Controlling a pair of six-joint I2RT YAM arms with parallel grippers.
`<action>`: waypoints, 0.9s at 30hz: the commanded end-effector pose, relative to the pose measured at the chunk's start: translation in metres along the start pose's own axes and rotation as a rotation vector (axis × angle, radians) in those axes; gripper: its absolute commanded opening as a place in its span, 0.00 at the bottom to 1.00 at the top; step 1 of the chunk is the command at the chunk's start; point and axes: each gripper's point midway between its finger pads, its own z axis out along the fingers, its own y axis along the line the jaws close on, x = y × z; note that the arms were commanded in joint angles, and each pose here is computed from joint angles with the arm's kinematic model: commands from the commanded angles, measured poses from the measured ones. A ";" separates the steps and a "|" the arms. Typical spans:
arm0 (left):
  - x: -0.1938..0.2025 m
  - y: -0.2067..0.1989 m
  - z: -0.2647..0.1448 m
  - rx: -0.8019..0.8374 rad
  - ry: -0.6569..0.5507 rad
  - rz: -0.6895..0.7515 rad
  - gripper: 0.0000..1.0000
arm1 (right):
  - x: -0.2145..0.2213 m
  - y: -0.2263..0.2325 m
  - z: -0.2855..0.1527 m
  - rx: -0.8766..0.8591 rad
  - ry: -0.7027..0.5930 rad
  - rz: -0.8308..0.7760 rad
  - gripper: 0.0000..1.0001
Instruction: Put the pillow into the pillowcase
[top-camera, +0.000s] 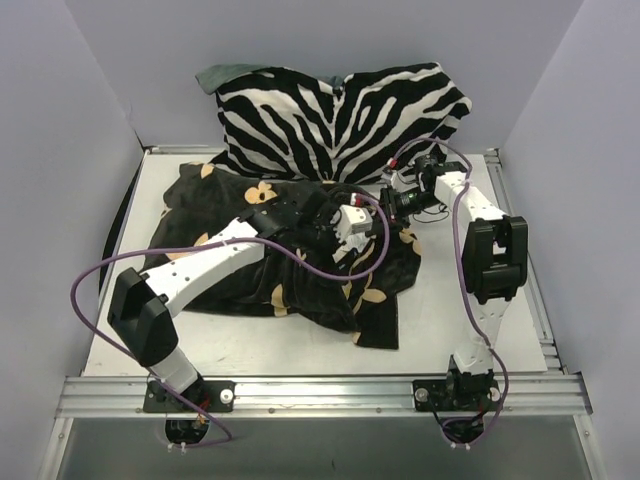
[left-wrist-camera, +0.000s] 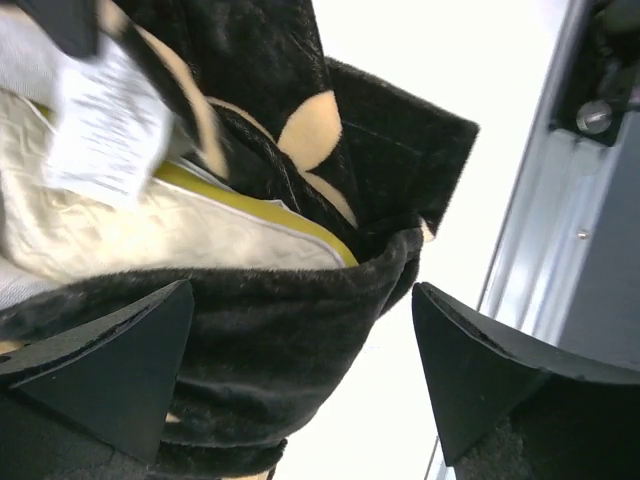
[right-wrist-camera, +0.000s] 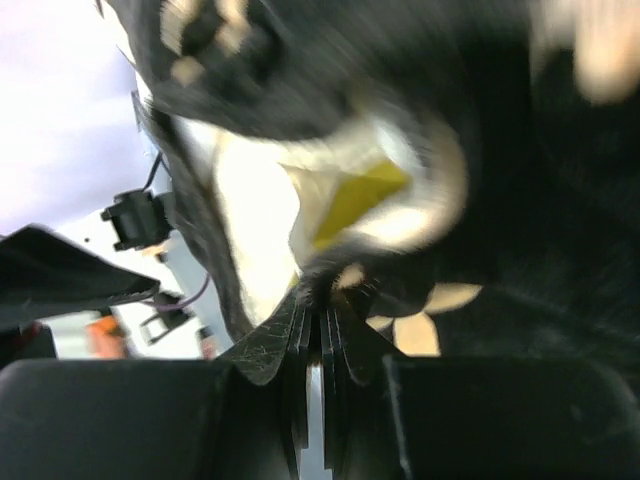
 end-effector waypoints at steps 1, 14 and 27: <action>-0.006 0.019 0.008 -0.168 0.005 0.064 0.97 | 0.018 0.013 -0.006 -0.033 -0.021 0.047 0.00; 0.093 0.058 0.057 -0.355 0.450 0.248 0.97 | 0.020 -0.009 -0.009 0.024 -0.052 0.072 0.00; 0.021 0.030 0.039 0.145 0.051 -0.190 0.00 | 0.045 -0.038 -0.007 0.184 -0.039 0.208 0.44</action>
